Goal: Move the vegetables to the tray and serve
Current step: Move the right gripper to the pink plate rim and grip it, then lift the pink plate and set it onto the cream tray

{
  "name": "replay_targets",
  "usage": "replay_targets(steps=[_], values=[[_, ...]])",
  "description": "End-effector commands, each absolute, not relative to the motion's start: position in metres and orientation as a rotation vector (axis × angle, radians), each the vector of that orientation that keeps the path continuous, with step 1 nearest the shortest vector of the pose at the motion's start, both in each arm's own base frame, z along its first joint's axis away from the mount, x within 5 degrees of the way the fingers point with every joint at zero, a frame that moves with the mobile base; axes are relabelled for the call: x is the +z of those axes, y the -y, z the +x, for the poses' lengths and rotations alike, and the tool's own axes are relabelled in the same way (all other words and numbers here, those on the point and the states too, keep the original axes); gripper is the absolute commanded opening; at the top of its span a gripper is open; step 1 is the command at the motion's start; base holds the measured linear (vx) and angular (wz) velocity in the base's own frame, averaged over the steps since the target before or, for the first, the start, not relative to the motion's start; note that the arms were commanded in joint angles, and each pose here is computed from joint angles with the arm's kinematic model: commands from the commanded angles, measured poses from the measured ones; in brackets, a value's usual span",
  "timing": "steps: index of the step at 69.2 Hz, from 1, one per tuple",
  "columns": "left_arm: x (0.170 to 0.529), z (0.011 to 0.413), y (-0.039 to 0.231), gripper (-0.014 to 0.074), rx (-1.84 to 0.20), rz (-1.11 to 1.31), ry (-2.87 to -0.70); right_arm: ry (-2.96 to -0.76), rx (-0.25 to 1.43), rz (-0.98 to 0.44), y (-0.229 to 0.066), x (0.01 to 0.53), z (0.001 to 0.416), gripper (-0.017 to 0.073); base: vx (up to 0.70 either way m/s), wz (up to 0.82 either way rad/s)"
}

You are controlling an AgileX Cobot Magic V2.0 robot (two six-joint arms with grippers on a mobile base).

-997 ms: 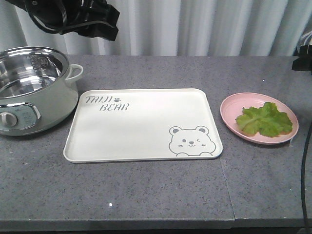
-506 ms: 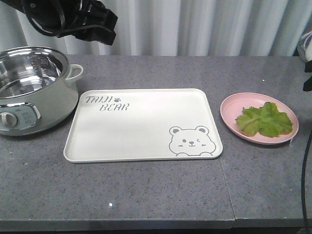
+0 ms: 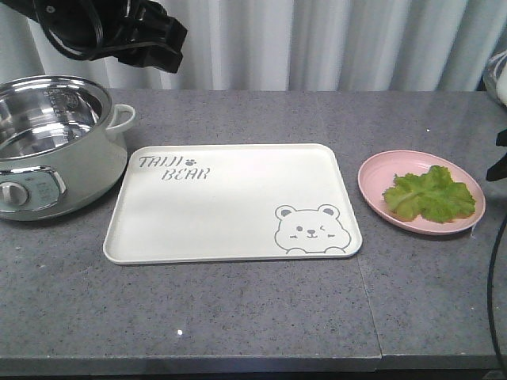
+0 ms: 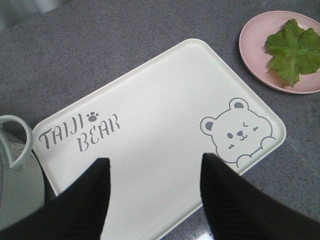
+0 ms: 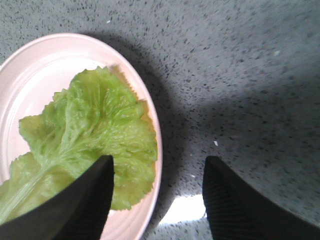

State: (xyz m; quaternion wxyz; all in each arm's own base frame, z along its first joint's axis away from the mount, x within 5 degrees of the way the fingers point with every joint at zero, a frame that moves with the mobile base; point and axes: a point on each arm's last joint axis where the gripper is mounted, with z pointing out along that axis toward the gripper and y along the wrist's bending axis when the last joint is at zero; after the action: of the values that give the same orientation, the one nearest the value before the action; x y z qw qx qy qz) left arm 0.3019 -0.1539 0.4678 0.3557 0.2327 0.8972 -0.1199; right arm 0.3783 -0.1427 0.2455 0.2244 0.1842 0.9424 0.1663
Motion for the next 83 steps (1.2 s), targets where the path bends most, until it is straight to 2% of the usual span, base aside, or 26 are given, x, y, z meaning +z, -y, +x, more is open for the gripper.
replay_targets(steps=[1, 16, 62, 72, 83], values=[[0.488, 0.288, 0.15, 0.0398, -0.338, 0.587, -2.246, -2.514, 0.476, 0.485, 0.142, 0.262, 0.384, 0.0365, 0.0, 0.0], [0.488, 0.288, 0.15, 0.0398, -0.338, 0.587, -2.246, -2.525, 0.471, 0.422, 0.135, 0.249, 0.394, 0.0329, 0.0, 0.0], [0.488, 0.288, 0.15, 0.0398, -0.339, 0.587, -2.245, -2.565, 0.49, 0.452, 0.138, 0.225, 0.401, 0.0318, 0.0, 0.0], [0.488, 0.288, 0.15, 0.0398, -0.339, 0.587, -2.244, -2.571, 0.499, 0.452, 0.137, 0.225, 0.401, 0.0248, 0.0, 0.0], [0.488, 0.288, 0.15, 0.0398, -0.339, 0.587, -2.244, -2.578, 0.508, 0.45, 0.136, 0.224, 0.4, 0.0109, 0.0, 0.0]])
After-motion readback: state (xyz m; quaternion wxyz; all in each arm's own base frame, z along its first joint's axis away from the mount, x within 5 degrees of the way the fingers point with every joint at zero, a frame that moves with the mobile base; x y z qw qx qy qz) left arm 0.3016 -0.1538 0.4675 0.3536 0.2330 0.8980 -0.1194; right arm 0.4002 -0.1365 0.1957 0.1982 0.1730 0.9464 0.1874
